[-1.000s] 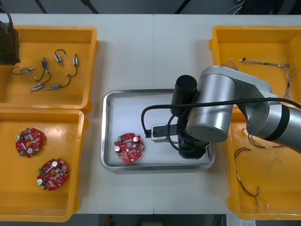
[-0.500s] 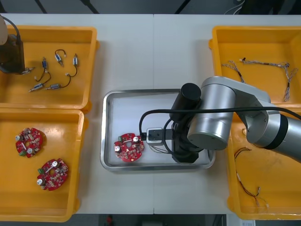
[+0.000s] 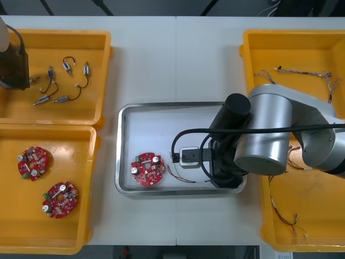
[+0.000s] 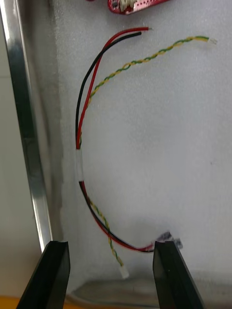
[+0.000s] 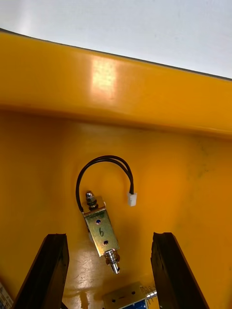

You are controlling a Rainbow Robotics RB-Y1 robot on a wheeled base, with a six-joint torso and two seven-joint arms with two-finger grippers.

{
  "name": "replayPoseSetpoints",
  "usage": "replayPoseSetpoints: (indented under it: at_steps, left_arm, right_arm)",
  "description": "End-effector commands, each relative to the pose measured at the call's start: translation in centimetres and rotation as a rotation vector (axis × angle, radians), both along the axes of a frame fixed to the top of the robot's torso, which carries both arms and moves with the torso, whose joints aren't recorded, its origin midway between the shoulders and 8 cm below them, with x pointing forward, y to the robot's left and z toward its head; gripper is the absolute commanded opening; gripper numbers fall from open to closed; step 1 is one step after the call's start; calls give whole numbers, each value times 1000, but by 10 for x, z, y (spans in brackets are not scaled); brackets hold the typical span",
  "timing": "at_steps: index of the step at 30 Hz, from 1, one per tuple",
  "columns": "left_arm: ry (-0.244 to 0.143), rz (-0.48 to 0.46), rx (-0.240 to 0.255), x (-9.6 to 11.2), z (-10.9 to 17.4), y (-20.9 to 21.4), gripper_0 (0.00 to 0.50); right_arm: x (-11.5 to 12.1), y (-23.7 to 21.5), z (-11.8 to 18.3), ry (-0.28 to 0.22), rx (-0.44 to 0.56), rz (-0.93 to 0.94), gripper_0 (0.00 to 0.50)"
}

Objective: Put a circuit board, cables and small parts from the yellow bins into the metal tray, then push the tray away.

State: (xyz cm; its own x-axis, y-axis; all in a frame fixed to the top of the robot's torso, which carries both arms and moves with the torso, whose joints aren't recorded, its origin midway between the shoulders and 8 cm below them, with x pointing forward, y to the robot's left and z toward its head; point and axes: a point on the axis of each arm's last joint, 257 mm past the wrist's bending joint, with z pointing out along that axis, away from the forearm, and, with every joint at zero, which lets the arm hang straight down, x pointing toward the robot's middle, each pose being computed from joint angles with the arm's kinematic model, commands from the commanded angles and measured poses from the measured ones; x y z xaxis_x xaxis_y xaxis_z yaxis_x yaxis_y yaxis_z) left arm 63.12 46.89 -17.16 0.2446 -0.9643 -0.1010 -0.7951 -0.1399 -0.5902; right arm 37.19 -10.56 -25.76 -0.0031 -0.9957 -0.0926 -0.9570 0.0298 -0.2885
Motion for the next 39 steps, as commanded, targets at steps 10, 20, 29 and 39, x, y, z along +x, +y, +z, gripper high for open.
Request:
replayPoseSetpoints:
  at_steps: [10,20,29,39]
  left_arm:
    - [-3,-104,72,12,16,-9,500]
    - [10,-133,82,12,5,-14,500]
    - [24,-153,116,12,-3,-15,500]
    - [19,-150,127,13,-6,-12,500]
  right_arm:
    - [13,-60,83,48,188,-345,500]
    - [30,-121,124,11,280,-784,500]
    - [50,-167,141,28,376,-1138,500]
    - [69,-210,157,16,482,-1441,500]
